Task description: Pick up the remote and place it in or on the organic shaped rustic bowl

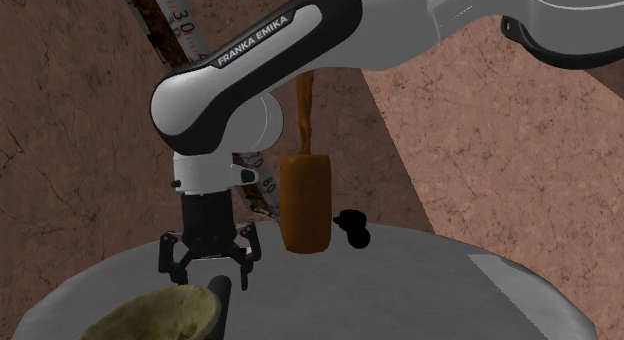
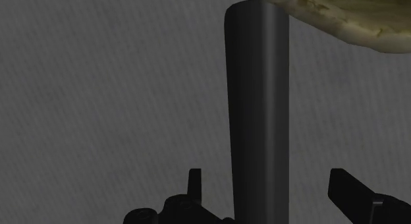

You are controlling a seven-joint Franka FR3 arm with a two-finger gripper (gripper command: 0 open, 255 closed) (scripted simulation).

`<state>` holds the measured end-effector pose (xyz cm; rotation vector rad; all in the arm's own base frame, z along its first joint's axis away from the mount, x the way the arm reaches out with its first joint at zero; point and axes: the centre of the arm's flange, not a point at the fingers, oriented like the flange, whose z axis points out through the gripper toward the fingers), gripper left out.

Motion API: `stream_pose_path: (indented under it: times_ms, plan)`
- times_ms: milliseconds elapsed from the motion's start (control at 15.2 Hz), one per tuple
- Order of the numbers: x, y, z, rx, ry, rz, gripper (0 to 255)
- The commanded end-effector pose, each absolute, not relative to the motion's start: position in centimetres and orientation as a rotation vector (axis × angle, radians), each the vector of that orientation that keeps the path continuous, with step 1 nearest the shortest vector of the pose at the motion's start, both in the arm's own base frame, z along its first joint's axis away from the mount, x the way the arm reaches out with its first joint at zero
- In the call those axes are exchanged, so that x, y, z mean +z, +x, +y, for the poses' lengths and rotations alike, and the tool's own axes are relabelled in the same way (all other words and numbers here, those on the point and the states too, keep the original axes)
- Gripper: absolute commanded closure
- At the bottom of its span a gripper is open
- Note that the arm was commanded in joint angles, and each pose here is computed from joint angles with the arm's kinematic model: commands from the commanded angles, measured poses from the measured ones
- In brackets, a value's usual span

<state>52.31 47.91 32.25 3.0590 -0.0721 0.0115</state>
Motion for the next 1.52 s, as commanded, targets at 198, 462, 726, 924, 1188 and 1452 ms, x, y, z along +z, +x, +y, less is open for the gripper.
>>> stream_pose_path:
  times_ms: [198, 462, 726, 924, 1188, 1452]
  plan:
    - [31.5, 52.4, 48.0, 0.012, 3.059, -0.072, 0]
    - [31.5, 52.4, 48.0, 0.012, 3.059, -0.072, 0]
    - [31.5, 52.4, 48.0, 0.012, 3.059, -0.072, 255]
    - [31.5, 52.4, 48.0, 0.012, 3.059, -0.072, 255]
    - [32.0, 52.4, 48.0, 0.012, 3.059, -0.072, 255]
    - [34.1, 52.4, 48.0, 0.012, 3.059, -0.072, 255]
